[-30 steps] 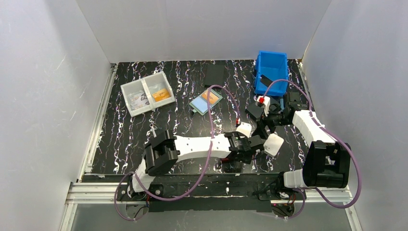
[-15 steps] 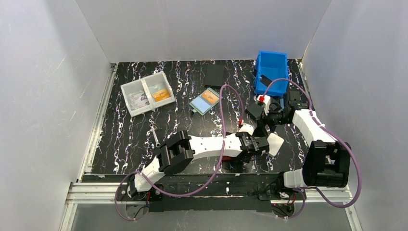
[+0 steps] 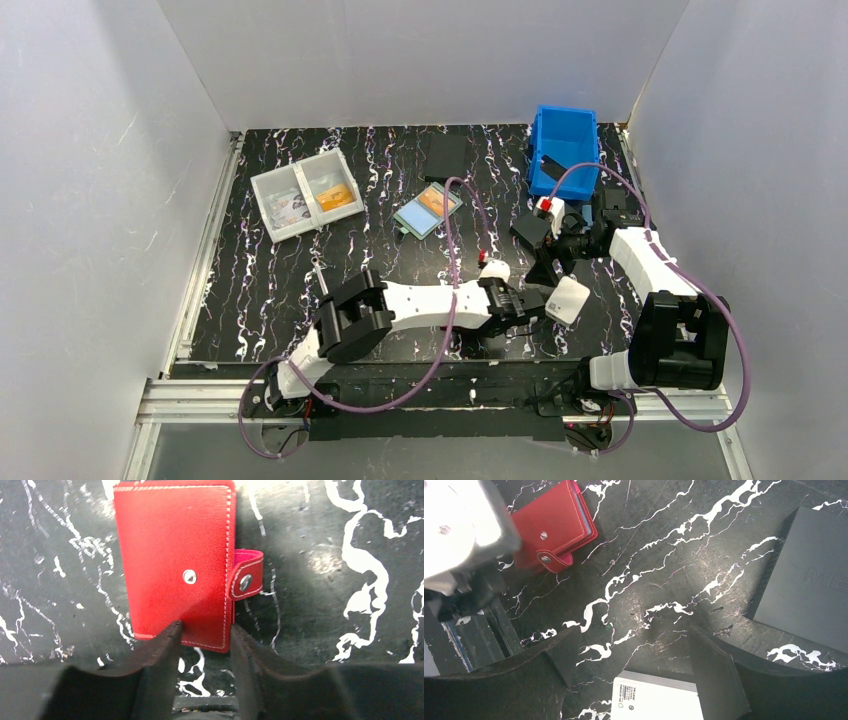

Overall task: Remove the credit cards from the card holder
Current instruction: Open the card holder at the center of the board.

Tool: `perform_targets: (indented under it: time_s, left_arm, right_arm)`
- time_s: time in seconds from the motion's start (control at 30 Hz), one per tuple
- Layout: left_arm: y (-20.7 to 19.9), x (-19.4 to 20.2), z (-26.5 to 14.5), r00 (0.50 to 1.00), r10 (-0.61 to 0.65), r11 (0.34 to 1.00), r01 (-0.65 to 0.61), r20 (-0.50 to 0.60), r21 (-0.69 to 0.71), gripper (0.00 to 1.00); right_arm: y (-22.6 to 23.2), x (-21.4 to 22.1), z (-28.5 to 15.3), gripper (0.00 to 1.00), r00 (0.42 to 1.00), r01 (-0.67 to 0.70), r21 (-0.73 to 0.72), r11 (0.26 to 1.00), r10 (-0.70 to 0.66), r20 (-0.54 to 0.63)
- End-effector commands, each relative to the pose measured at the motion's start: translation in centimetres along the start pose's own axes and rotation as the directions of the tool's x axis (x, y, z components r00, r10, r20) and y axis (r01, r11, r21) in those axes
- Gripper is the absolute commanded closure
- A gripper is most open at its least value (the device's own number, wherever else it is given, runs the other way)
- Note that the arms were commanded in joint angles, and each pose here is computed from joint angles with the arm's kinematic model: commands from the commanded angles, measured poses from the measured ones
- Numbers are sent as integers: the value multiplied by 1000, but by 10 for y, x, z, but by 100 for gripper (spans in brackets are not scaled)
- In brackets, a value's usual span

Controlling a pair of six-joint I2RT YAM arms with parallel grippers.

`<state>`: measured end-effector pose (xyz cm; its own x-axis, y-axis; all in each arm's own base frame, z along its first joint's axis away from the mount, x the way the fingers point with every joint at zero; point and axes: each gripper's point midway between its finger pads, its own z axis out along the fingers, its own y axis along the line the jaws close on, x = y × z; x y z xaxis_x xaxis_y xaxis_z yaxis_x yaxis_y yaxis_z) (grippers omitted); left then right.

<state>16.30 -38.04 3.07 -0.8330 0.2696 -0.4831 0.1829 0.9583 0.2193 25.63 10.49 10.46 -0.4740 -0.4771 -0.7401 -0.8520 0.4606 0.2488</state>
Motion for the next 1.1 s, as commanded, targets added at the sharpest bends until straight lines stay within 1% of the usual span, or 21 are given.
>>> perform_targets:
  time_s: [0.0, 0.2, 0.23, 0.27, 0.4, 0.43, 0.5, 0.63, 0.67, 0.73, 0.87, 0.9, 0.97, 1.07]
  left_arm:
    - [23, -22, -32, 991, -120, 991, 115, 65, 70, 66]
    - [34, -23, -42, 971, -226, 957, 205, 83, 205, 94]
    - [37, -24, -44, 964, -252, 947, 228, 82, 228, 99]
    - [43, -20, -41, 961, -266, 942, 243, 74, 230, 100]
    - [65, -18, -36, 936, -345, 910, 315, 72, 272, 100]
    - [69, -20, -35, 924, -376, 892, 343, 64, 295, 100]
    - [81, -18, -27, 898, -439, 851, 407, 23, 332, 100]
    - [103, -16, -11, 835, -545, 745, 522, -72, 415, 100]
    - [107, -15, -9, 822, -560, 719, 543, -101, 433, 100]
    - [120, -15, -4, 797, -591, 686, 578, -125, 441, 100]
    - [146, -13, 2, 765, -628, 655, 618, -143, 434, 100]
    - [152, -15, 3, 752, -642, 638, 632, -150, 440, 100]
    - [156, -16, 1, 736, -655, 602, 645, -172, 470, 100]
    - [152, -24, -10, 732, -650, 536, 633, -205, 558, 100]
  right_arm:
    - [-1, -13, -5, 14, 999, 25, -6, 1000, -24, 32]
    - [0, -10, -5, 14, 999, 29, -15, 999, -29, 23]
    - [0, -10, -5, 14, 999, 29, -16, 999, -29, 22]
    - [1, -9, -5, 14, 999, 28, -19, 999, -27, 21]
    - [7, -9, -4, 14, 999, 28, -52, 998, -27, 33]
    - [10, -10, -3, 14, 999, 26, -67, 997, -24, 39]
    - [16, -11, -2, 14, 998, 25, -100, 995, -20, 54]
    - [30, -14, 6, 15, 997, 36, -169, 985, -24, 69]
    - [38, -16, 12, 15, 997, 55, -198, 979, -43, 64]
    - [48, -17, 21, 15, 996, 77, -234, 969, -67, 51]
    - [65, -21, 40, 15, 993, 121, -274, 954, -119, 26]
    - [69, -21, 44, 15, 991, 136, -284, 949, -135, 22]
    - [78, -23, 53, 15, 984, 175, -304, 936, -179, 17]
    - [87, -27, 72, 13, 959, 273, -315, 909, -284, 10]
